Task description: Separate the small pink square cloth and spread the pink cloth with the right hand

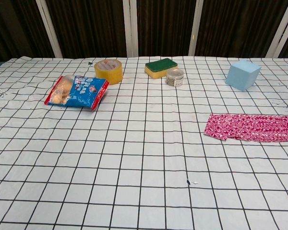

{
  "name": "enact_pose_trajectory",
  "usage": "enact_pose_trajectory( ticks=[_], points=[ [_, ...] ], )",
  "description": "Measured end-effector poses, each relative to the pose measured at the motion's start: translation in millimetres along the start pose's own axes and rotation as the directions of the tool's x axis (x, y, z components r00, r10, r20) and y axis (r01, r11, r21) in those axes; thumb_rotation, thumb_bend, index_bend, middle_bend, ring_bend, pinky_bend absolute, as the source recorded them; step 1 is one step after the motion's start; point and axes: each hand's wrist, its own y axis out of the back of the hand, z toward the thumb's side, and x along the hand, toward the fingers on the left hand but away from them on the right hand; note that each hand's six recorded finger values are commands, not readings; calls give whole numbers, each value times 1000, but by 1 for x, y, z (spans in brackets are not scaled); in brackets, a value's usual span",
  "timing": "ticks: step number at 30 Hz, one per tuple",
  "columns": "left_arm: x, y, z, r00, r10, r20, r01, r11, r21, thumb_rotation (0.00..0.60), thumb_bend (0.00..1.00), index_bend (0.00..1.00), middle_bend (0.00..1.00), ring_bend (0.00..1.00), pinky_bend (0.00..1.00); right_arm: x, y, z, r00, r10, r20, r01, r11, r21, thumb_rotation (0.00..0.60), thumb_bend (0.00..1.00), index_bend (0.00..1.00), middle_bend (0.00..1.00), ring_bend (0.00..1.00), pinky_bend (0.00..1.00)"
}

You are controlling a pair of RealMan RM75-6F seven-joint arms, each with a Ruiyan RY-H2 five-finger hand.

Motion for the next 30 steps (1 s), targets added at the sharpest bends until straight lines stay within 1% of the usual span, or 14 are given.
enact_pose_trajectory(
  ticks=[9,16,21,23,26,28,30],
  points=[
    [-1,0,4,1000,4,17,-4,1000,0,600,258,150,0,0,101,1,-2,-2,1000,9,6,-9,1000,8,600,610,0,77,115,120],
    [0,4,4,999,32,28,-32,999,-4,600,258,149,0,0,101,-1,-3,0,1000,7,-1,-7,1000,10,600,611,0,77,115,120],
    [1,1,4,999,19,25,-19,1000,-2,600,258,149,0,0,101,0,-6,1,1000,17,-7,-17,1000,22,600,610,0,77,116,120],
    [0,0,5,1000,16,27,-16,1000,2,600,258,149,0,0,101,0,-7,3,1000,16,-6,-16,1000,24,600,610,3,84,139,120],
    [-2,-1,6,1000,7,26,-8,1000,4,600,258,149,0,0,101,0,-8,6,1000,5,2,-5,1000,22,600,610,52,176,232,156],
    [-2,-2,6,1000,5,22,-5,1000,3,600,258,149,0,0,101,0,-10,10,1000,-3,4,2,1000,20,600,610,84,262,308,225],
    [-2,-2,6,1000,2,20,-2,1000,2,600,258,149,0,0,101,0,-13,16,1000,-8,-2,8,1000,20,600,610,102,335,369,271]
  ],
)
